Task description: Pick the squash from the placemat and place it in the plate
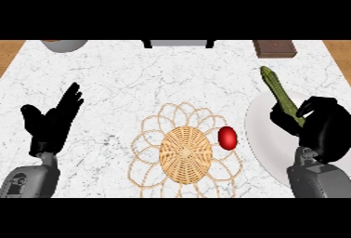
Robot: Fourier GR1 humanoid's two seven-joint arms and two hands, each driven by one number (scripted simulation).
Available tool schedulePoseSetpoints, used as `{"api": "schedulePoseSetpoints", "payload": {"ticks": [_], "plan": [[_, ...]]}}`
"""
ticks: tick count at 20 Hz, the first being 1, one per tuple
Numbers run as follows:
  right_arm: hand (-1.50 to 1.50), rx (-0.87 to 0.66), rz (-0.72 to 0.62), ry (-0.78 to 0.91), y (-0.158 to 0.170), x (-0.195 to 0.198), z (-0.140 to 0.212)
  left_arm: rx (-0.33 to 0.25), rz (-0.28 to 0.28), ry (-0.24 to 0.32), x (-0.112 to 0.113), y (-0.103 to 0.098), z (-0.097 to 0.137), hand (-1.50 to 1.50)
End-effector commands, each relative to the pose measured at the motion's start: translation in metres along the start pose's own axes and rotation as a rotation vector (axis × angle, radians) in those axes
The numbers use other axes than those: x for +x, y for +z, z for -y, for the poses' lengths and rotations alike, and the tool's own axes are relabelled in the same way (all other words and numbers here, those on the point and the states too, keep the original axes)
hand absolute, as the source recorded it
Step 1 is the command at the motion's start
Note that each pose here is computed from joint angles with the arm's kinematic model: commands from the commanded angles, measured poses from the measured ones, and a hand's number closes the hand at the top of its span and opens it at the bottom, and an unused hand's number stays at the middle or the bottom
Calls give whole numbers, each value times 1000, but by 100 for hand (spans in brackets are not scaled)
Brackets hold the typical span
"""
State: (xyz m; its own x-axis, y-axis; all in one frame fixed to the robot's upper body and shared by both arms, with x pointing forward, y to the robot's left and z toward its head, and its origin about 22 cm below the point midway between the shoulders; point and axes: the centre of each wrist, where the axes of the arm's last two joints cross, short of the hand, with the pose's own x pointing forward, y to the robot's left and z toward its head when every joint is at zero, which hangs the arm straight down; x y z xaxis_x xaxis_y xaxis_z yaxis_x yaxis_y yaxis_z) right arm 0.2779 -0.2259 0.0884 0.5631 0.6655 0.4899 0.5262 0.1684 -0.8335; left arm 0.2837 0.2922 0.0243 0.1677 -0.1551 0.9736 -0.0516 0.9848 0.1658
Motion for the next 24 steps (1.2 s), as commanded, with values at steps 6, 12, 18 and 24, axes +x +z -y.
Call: {"api": "schedulePoseSetpoints", "payload": {"ticks": [6,12,18,24], "plan": [[-150,252,-116,-91,-27,-77,-4,6,19,3,-8,19,-2,0],[-150,144,84,-128,-42,-93,4,10,10,-8,-4,-1,11,0],[-150,27,294,-494,-10,-38,26,16,11,-8,-5,1,-4,0],[-150,103,95,-731,4,-31,60,8,-4,-7,2,-6,-1,0]]}}
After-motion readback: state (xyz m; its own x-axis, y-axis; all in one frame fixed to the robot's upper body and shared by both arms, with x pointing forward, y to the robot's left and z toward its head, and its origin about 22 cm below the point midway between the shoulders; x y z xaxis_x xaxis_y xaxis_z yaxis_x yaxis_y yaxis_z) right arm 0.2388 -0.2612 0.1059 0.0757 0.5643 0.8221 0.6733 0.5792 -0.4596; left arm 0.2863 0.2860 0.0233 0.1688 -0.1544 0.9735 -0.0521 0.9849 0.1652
